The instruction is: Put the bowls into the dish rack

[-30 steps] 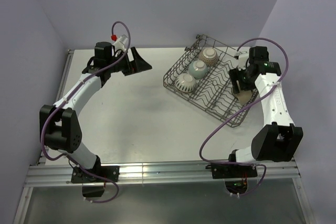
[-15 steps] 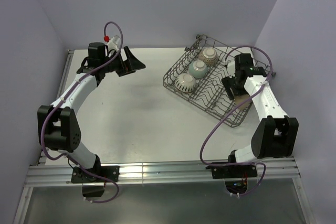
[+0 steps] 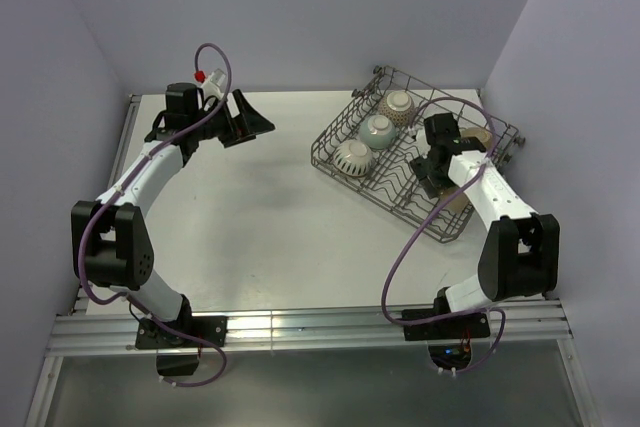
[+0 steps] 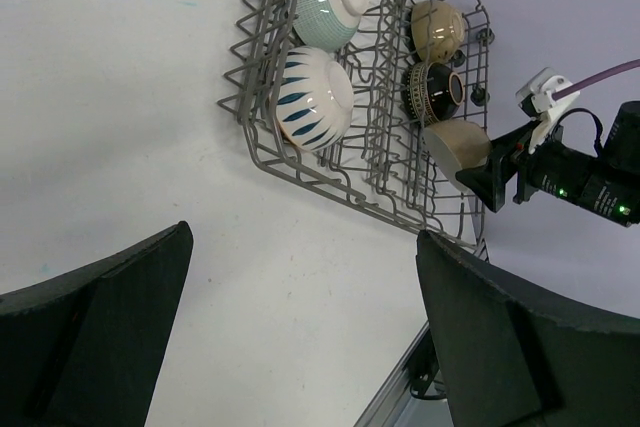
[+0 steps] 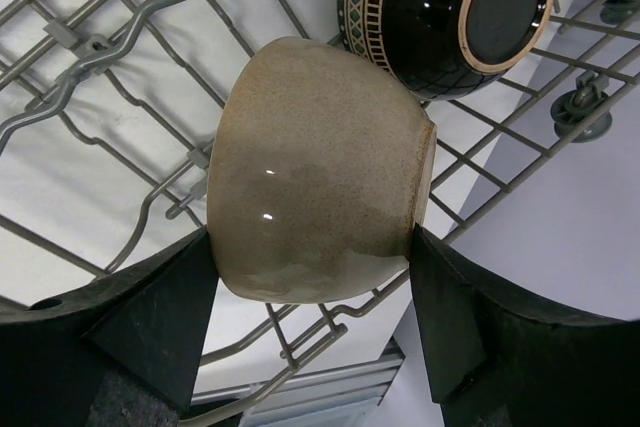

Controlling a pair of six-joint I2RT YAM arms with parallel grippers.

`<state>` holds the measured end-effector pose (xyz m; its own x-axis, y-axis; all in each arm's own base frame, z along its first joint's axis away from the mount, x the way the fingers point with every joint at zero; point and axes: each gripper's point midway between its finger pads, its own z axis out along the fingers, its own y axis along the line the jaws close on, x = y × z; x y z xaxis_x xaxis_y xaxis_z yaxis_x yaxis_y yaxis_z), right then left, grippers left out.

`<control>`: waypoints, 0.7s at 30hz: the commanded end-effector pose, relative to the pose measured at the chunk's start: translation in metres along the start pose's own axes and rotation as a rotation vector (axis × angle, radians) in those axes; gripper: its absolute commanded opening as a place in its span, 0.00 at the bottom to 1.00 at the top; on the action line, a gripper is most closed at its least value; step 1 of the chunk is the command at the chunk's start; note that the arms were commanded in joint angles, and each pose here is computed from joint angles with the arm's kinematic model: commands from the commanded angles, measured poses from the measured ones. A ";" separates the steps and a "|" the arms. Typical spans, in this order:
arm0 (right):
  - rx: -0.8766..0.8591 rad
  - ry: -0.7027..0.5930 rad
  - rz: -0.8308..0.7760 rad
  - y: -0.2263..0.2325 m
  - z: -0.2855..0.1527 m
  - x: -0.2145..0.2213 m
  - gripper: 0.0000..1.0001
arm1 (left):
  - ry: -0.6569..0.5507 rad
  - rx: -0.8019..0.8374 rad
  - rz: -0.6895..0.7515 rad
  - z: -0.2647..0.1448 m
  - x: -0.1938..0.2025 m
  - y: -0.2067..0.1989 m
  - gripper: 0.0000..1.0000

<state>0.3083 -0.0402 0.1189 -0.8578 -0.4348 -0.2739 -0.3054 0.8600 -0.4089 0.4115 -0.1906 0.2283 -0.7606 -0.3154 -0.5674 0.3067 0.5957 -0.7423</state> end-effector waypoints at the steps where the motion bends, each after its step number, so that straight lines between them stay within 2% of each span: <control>1: 0.128 -0.036 -0.004 -0.020 -0.002 -0.013 0.00 | -0.036 0.038 0.031 -0.008 -0.009 -0.012 0.99; 8: 0.183 -0.031 -0.027 -0.023 0.000 -0.012 0.00 | -0.045 0.033 0.031 -0.011 -0.008 -0.008 1.00; 21: 0.168 0.035 -0.041 -0.005 0.015 -0.004 0.00 | -0.046 0.019 0.023 -0.012 -0.009 -0.003 1.00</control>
<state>0.3109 -0.0432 0.1031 -0.8595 -0.4716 -0.1973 -0.3191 0.7964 -0.5137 0.4120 -0.1807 0.2154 -0.7659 -0.3356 -0.5484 0.2732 0.6022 -0.7501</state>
